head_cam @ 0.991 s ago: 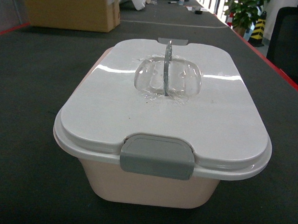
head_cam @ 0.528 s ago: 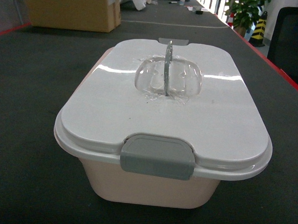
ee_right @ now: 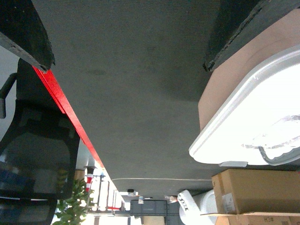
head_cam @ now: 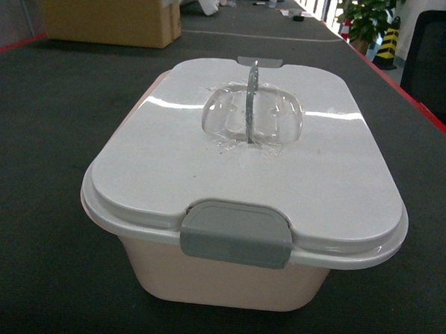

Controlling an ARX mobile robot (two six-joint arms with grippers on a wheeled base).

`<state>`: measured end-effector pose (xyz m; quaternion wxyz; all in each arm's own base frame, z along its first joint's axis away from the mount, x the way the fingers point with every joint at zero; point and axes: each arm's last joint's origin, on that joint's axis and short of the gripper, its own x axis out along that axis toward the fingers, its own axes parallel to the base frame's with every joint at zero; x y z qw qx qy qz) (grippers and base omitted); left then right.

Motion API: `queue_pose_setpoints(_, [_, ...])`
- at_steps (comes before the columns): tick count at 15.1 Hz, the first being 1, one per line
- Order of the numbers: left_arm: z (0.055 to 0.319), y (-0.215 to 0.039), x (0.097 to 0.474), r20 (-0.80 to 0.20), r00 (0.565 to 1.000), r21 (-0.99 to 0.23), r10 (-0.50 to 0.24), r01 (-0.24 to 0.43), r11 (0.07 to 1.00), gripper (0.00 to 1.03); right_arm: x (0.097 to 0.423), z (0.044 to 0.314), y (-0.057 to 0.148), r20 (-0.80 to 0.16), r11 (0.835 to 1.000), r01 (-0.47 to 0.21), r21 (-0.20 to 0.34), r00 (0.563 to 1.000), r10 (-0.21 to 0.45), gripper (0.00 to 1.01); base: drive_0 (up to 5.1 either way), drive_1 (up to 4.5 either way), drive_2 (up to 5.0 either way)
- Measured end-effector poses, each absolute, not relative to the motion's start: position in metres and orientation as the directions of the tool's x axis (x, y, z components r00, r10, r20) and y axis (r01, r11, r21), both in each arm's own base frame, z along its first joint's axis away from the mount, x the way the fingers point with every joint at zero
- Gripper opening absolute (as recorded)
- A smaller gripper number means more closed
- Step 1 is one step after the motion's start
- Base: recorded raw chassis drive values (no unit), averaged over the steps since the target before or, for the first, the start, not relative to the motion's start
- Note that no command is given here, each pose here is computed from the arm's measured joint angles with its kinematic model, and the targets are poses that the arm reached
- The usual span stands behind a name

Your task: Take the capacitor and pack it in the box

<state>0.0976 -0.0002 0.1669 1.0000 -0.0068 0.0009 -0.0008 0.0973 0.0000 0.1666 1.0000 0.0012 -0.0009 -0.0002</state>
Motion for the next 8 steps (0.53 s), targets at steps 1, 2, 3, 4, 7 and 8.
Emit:
queue_pose_setpoints(1, [0.1669,-0.0002,0.0976,-0.001,1.000,-0.014,-0.002,0.002,1.000,0.98,0.0973,0.1666,0.0000,0.002,1.000,0.000,0.002,1.000,0.000,0.98,0.0,0.00,0.0])
queue_pose_setpoints(2, [0.1669,-0.0002,0.0976,-0.001,1.000,-0.014,-0.002,0.002,1.000,0.98,0.0973,0.1666,0.0000,0.002,1.000,0.000,0.002,1.000,0.000,0.98,0.0,0.00,0.0])
queue_pose_setpoints(3, [0.1669,-0.0002,0.0976,-0.002,1.000,-0.014,-0.002,0.002,1.000,0.98,0.0973,0.1666,0.0000,0.002,1.000,0.000,0.002,1.000,0.000,0.98,0.0,0.00,0.0])
queue_pose_setpoints(4, [0.1669,-0.0002,0.0976,-0.001,1.000,-0.014,-0.002,0.002,1.000,0.98,0.0973,0.1666,0.0000,0.002,1.000,0.000,0.002,1.000,0.000,0.98,0.0,0.00,0.0])
queue_pose_setpoints(7, [0.1670,-0.0002,0.0975,-0.001,1.000,-0.014,-0.002,0.002,1.000,0.98,0.0973,0.1666,0.0000,0.002,1.000,0.000,0.002,1.000,0.000,0.98,0.0,0.00,0.0])
queue_pose_setpoints(8, [0.1669,-0.0002,0.0976,-0.001,1.000,-0.014,-0.002,0.002,1.000,0.98,0.0973,0.1666,0.0000,0.002,1.000,0.000,0.002,1.000,0.000,0.98,0.0,0.00,0.0])
